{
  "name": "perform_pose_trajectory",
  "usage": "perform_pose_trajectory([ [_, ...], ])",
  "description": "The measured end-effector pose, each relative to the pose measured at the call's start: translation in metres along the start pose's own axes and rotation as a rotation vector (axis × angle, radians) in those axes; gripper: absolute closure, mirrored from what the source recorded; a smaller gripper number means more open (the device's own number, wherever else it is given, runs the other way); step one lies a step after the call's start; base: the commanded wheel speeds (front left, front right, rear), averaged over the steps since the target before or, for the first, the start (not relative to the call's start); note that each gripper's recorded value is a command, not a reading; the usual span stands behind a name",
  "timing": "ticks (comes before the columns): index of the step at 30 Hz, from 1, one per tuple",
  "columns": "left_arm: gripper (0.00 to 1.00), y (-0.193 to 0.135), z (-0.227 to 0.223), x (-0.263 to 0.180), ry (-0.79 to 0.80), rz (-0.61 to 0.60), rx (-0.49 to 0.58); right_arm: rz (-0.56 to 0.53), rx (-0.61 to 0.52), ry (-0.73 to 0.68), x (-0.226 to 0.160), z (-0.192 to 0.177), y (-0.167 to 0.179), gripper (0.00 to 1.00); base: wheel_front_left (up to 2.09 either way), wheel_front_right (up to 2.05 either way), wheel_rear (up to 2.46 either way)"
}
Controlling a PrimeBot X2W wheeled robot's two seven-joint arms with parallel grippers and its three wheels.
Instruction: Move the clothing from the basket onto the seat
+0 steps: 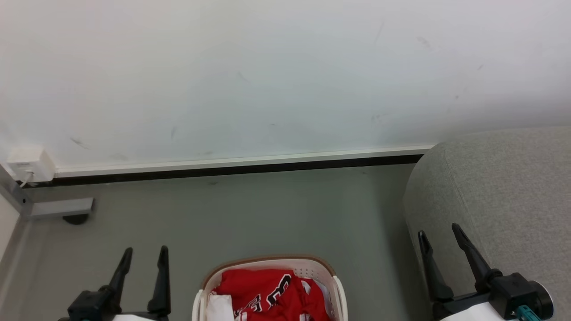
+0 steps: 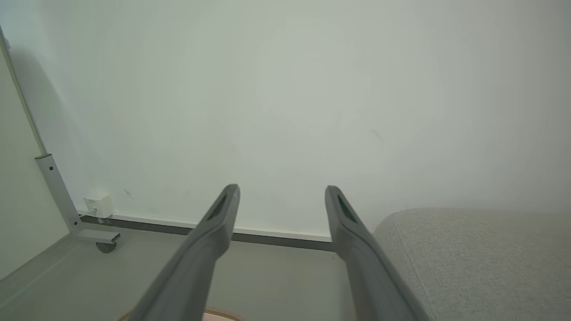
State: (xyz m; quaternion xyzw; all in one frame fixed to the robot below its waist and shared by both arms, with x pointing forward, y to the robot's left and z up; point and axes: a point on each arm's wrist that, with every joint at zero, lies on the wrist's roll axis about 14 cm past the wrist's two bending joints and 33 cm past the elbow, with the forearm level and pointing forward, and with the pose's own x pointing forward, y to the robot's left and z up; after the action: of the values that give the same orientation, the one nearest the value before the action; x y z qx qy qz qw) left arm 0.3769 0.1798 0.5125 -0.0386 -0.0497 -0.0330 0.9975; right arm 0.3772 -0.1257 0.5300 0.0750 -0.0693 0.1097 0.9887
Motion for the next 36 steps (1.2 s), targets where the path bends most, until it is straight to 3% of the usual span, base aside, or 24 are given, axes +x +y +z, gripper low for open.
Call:
perform_pose_trajectory([
  [17,0.0,-0.05,-0.067,0.035,0.191,-0.163,-0.03,-0.16,0.023,0.004,-0.008,-0.002,-0.052,0.0,0.0,0.0,0.0],
  [36,0.0,-0.078,-0.208,0.057,0.597,-0.4,0.086,-0.275,-0.011,-0.019,0.011,0.003,-0.103,0.0,0.0,0.0,0.0],
])
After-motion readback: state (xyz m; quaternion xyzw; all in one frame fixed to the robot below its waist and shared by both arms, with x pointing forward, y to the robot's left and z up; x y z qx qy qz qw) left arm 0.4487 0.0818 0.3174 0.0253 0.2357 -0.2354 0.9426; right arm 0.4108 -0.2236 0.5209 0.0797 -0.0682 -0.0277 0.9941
